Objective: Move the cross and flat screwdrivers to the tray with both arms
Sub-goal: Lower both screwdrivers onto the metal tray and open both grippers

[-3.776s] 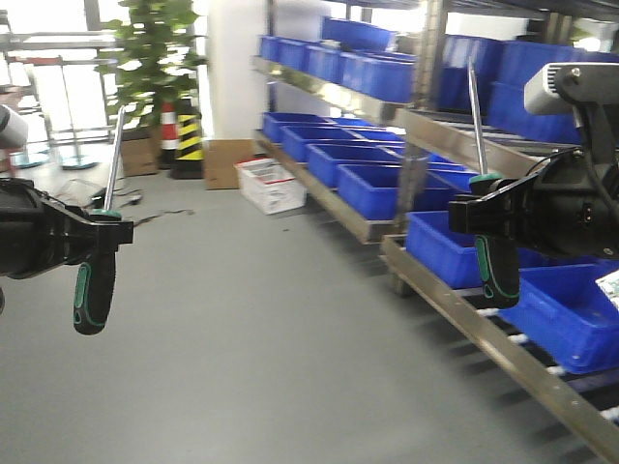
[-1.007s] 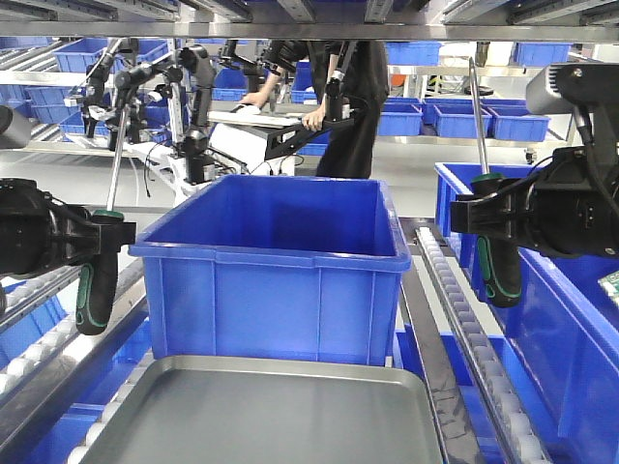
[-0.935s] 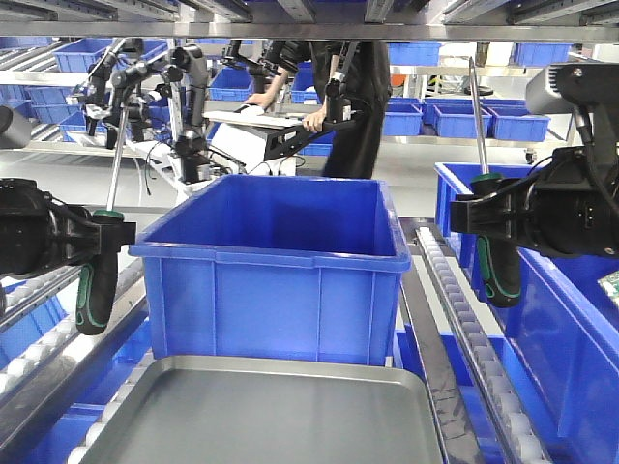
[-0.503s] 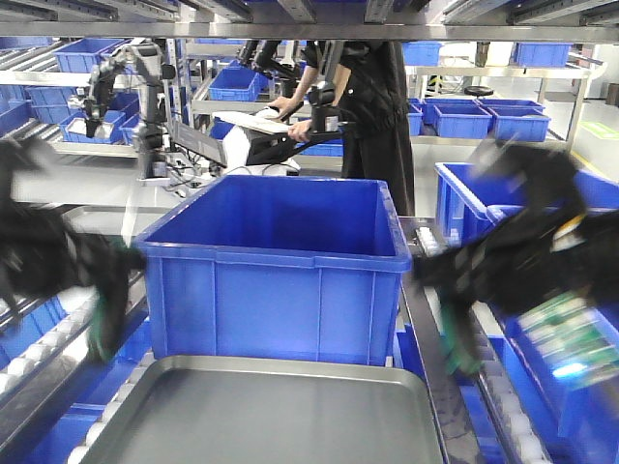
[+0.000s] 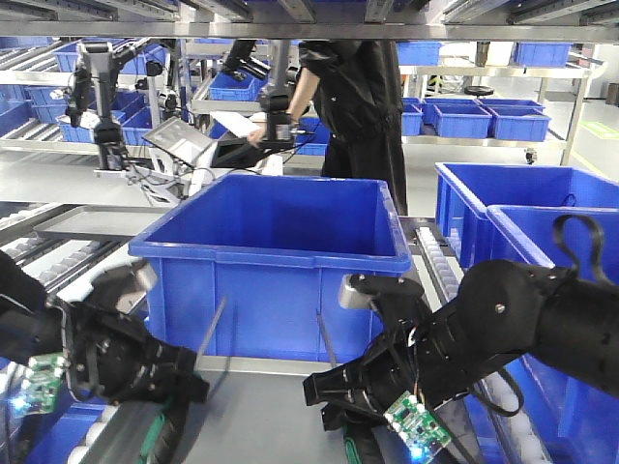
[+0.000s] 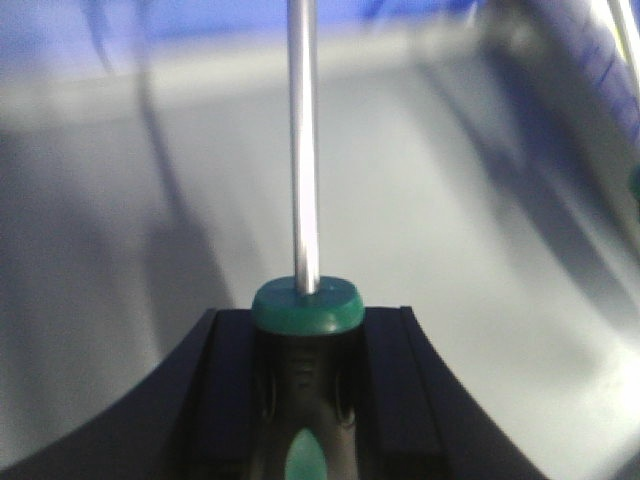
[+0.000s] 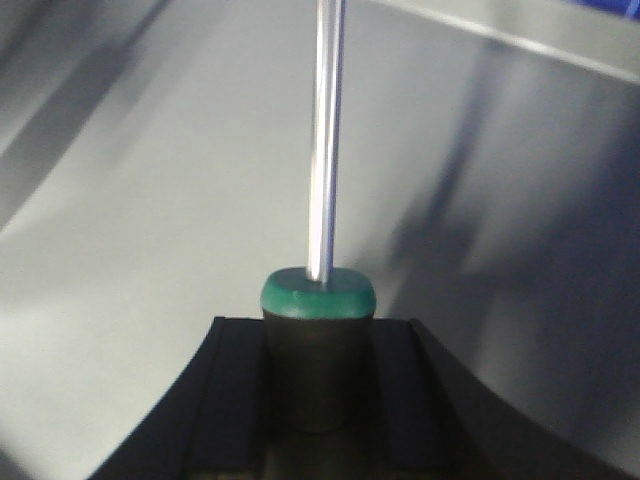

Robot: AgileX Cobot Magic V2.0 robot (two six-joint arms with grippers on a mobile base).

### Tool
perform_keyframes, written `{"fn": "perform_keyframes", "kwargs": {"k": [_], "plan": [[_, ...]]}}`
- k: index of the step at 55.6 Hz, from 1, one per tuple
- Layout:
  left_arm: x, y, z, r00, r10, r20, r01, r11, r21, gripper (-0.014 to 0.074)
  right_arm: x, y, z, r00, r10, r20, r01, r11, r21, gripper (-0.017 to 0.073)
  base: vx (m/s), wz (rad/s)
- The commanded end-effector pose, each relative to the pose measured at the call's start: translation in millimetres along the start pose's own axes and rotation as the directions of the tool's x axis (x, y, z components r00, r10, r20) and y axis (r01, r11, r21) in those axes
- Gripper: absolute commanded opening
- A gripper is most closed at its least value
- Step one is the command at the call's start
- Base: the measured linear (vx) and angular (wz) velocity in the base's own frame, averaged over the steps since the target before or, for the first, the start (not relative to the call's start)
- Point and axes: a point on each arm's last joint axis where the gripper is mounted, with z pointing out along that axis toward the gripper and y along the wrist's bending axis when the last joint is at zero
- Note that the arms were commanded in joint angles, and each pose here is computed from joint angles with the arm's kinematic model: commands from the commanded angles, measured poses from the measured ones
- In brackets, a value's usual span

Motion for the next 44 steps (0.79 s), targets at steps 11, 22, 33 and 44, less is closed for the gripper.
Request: {"fn": "perform_keyframes", "kwargs": {"k": [11,22,33,44], "plan": [[-9,-10.1,-5,0.999,-0.031,0.044,0.029,0.998,0.056,0.0217,-15,8.2,-24,0.989,0.004,0.147,0.001,0.999,-0.033,0.0122,0.00,0.00],[-9,-10.0,-5,0.999,-0.029,0.046,0.027,0.998,0.055,0.0408,-14,8.2,-23,0.991,0.005,0.131,0.000,0.999,-0.034,0.0396,0.00,0.00],[-9,-15.3,-13,0.997,0.032,0.065,-0.036,0.998,0.057,0.0472,-13,8.7,-27,0.992,-0.004,0.125,0.008,0.999,-0.035,0.0589,0.00,0.00],[-15,-40.7,-60,0.960,0.112,0.257,-0.117,0.993,0.003,0.0472,-18,16.6,-61,0.966,-0.028,0.259,0.041,0.998,-0.041,0.0587,0.00,0.00]]}}
